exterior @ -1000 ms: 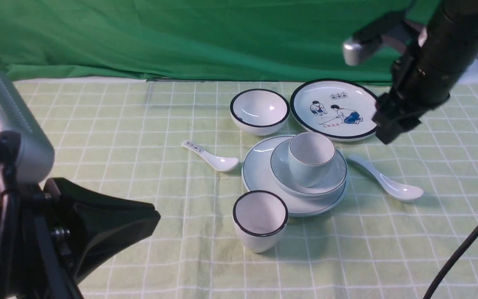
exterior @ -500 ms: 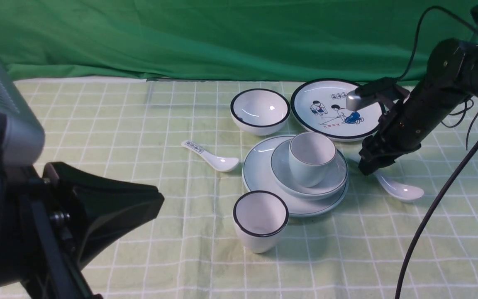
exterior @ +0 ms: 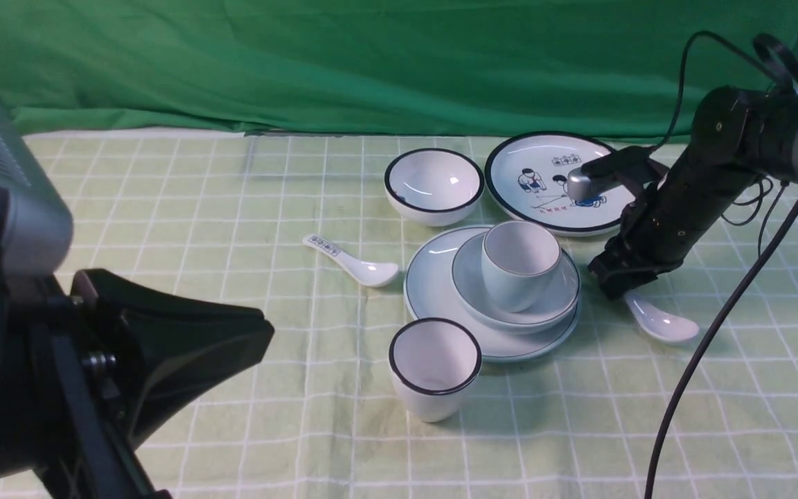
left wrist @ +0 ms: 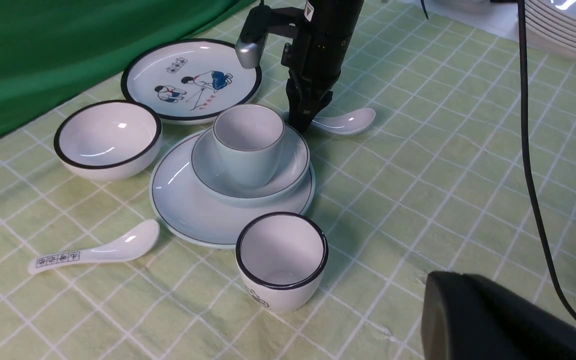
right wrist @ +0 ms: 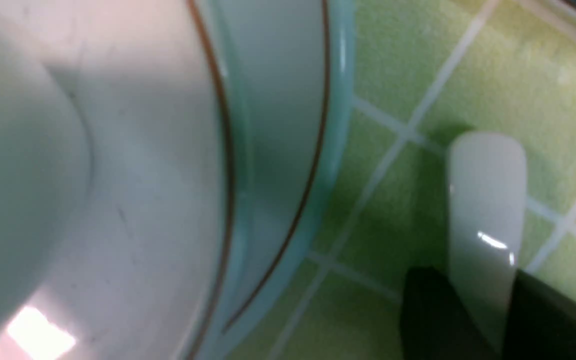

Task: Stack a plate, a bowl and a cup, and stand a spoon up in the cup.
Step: Use the right arm to grab a blue soup spoon, then use the right arm to put the blue soup spoon into the blue teacup in the middle

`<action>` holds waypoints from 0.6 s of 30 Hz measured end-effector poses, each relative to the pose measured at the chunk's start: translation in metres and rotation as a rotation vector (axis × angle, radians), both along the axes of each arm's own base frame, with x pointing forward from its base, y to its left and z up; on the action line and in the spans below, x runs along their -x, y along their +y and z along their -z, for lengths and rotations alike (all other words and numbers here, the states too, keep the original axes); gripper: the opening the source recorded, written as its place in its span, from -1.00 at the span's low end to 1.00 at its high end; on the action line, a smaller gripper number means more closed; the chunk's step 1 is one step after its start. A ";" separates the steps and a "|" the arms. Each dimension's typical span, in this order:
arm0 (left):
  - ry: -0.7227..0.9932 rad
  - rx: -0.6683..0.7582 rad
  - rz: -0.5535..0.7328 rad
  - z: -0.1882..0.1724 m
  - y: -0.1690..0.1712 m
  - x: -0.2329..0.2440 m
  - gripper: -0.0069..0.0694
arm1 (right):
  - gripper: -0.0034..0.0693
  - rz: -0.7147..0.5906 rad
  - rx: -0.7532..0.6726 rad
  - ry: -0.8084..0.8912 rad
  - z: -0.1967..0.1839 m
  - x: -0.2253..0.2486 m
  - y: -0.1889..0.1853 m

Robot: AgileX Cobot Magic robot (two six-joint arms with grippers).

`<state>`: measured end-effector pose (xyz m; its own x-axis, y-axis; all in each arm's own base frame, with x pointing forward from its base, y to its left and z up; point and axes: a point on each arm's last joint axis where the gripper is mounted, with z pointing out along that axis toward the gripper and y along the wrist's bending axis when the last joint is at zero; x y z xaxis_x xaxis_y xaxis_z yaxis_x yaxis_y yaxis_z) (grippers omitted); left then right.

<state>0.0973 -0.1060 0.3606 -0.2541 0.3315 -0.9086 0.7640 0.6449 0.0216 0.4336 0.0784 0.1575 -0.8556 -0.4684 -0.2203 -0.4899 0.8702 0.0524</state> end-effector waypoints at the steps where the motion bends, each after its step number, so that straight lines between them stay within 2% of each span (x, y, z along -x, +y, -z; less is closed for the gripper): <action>1: 0.000 0.000 0.000 0.000 0.000 0.000 -0.82 | -0.45 0.001 0.002 0.003 -0.001 0.001 0.000; 4: -0.001 -0.002 0.001 0.000 0.000 0.000 -0.82 | -0.45 0.018 0.012 0.026 -0.017 0.008 -0.002; 6: -0.005 -0.006 0.002 0.000 0.000 0.000 -0.82 | -0.45 0.035 -0.013 -0.026 -0.054 0.021 -0.003; 10: -0.017 -0.017 0.002 0.000 0.001 -0.001 -0.82 | -0.45 0.092 -0.158 -0.283 -0.112 0.058 0.001; 14: -0.020 -0.019 0.001 0.000 0.001 -0.001 -0.82 | -0.45 0.144 -0.363 -0.618 -0.124 0.091 0.026; 18: -0.023 -0.022 0.001 0.000 0.001 -0.001 -0.82 | -0.45 0.148 -0.336 -0.846 -0.114 0.109 0.059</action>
<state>0.0981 -0.1052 0.3605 -0.2330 0.3516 -0.9067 0.7635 0.6436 0.0534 0.3241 0.1375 0.2712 -0.3936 -0.1649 -0.9044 -0.3651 0.9309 -0.0108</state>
